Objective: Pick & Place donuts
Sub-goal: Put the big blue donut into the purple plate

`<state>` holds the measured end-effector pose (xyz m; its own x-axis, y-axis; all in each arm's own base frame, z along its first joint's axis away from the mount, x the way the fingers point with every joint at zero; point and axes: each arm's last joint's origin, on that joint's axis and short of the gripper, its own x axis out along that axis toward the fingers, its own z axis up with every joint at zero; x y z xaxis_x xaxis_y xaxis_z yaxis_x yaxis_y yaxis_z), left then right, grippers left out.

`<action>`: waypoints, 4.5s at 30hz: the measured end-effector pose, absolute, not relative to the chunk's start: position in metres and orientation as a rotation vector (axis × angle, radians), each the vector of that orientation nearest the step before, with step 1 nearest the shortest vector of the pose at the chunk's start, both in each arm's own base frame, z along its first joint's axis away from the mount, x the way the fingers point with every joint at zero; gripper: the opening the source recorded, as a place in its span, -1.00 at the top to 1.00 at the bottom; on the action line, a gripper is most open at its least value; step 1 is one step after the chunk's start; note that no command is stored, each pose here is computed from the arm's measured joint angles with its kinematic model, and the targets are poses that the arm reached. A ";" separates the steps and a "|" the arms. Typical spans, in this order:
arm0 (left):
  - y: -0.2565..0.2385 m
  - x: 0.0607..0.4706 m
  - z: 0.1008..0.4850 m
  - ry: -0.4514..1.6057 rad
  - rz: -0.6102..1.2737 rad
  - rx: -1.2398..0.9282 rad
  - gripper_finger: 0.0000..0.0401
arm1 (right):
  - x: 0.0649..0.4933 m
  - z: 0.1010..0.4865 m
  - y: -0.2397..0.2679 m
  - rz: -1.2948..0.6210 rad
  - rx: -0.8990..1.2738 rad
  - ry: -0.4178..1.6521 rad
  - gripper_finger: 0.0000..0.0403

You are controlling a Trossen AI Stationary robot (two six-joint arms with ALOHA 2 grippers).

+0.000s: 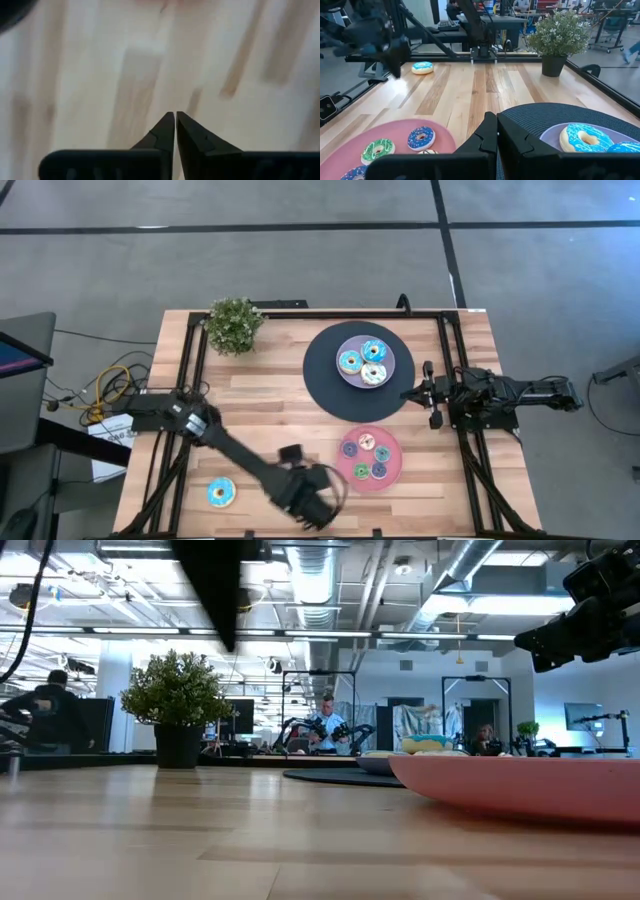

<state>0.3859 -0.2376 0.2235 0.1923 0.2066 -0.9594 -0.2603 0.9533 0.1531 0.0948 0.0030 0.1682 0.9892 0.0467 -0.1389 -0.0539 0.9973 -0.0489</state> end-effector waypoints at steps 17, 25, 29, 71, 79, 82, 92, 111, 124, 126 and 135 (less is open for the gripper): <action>-0.225 0.197 0.231 1.069 0.781 -0.450 1.00 | 0.095 0.168 0.003 0.051 -0.053 0.139 1.00; -0.205 0.168 0.202 1.102 0.658 -0.795 0.98 | 0.095 0.168 0.003 0.050 -0.053 0.138 1.00; -0.201 0.162 0.193 1.183 0.686 -0.789 0.84 | 0.095 0.168 0.003 0.051 -0.053 0.138 1.00; -0.231 0.143 0.155 1.521 0.657 -0.651 -0.37 | 0.095 0.168 0.003 0.051 -0.053 0.138 1.00; -0.234 0.144 0.148 1.546 0.645 -0.629 -0.37 | 0.095 0.168 0.003 0.051 -0.053 0.138 1.00; -0.234 0.144 0.148 1.546 0.643 -0.631 -0.33 | 0.095 0.168 0.003 0.051 -0.053 0.138 1.00; -0.234 0.145 0.148 1.546 0.641 -0.634 0.08 | 0.095 0.168 0.003 0.051 -0.053 0.138 1.00; -0.225 0.181 0.168 1.536 0.595 -0.668 0.40 | 0.095 0.168 0.003 0.051 -0.053 0.138 1.00; -0.150 0.283 0.202 1.338 0.410 -0.708 0.40 | 0.095 0.168 0.003 0.051 -0.053 0.138 1.00; -0.130 0.301 0.211 1.281 0.391 -0.727 0.40 | 0.095 0.168 0.003 0.051 -0.053 0.138 1.00; -0.028 0.367 0.251 0.848 0.253 -0.761 0.40 | 0.095 0.168 0.003 0.051 -0.053 0.138 1.00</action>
<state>0.3669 -0.0280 0.2509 0.6506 -0.0884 -0.7542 -0.4872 0.7132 -0.5039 0.0948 0.0031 0.1683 0.9892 0.0472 -0.1389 -0.0544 0.9973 -0.0489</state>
